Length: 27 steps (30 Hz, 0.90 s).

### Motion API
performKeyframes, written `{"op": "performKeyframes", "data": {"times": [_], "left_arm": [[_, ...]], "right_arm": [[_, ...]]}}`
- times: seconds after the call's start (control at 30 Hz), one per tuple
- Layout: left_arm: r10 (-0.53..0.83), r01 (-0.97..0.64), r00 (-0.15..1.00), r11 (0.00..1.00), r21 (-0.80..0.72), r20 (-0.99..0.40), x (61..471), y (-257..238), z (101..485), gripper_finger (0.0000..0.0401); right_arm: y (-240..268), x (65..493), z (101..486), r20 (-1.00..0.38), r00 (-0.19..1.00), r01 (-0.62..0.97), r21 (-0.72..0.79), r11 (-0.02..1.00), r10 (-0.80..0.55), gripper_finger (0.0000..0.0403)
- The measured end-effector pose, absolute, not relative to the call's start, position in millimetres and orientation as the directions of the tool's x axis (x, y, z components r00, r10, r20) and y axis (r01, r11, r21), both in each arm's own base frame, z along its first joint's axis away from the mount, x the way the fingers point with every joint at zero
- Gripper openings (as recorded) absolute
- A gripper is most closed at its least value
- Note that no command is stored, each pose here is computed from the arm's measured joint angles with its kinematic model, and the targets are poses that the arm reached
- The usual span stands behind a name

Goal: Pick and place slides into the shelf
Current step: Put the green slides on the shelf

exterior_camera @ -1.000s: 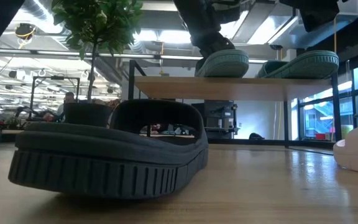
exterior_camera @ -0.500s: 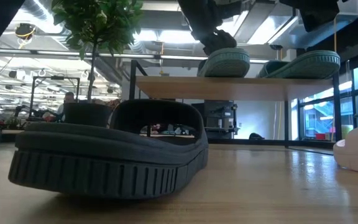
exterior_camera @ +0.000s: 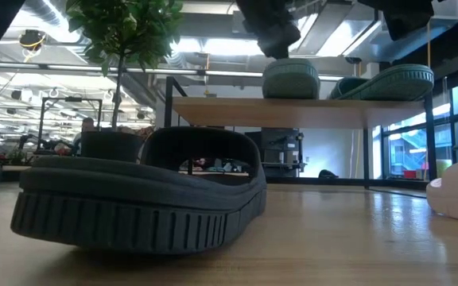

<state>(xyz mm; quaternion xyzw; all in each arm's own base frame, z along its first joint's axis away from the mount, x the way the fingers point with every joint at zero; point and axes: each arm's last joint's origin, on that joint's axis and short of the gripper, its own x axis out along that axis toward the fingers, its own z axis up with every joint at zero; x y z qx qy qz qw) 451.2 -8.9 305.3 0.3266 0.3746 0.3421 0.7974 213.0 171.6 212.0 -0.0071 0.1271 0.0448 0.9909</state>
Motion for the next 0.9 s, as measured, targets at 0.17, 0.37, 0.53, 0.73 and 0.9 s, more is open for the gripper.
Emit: {"op": "performKeyframes", "data": {"times": [0.17, 0.37, 0.53, 0.73, 0.9], "left_arm": [[0.867, -0.333, 0.392, 0.447, 0.831, -0.309, 441.8, -11.2, 310.1, 0.0204], [0.604, -0.233, 0.519, 0.780, 0.580, -0.605, 403.5, -15.4, 337.7, 0.0204], [0.338, -0.138, 0.637, 0.934, 0.329, -0.693, 375.8, -8.7, 363.6, 0.0204], [0.260, -0.108, 0.771, 0.953, 0.283, -0.581, 340.3, -24.6, 368.1, 0.0204], [0.179, -0.078, 0.875, 0.969, 0.234, -0.449, 298.2, -37.7, 357.6, 0.0204]], "right_arm": [[171.6, 212.9, 211.7, -0.255, 0.963, -0.080, 0.042, 0.996, 0.088, 0.0205], [172.2, 212.4, 211.7, -0.255, 0.963, -0.095, -0.001, 0.995, 0.092, 0.0205], [172.8, 212.0, 211.5, -0.257, 0.961, -0.122, -0.069, 0.990, 0.101, 0.0205], [172.6, 211.7, 210.5, -0.265, 0.959, -0.130, -0.101, 0.986, 0.099, 0.0205], [172.3, 211.4, 209.4, -0.276, 0.956, -0.131, -0.108, 0.986, 0.096, 0.0205]]}}
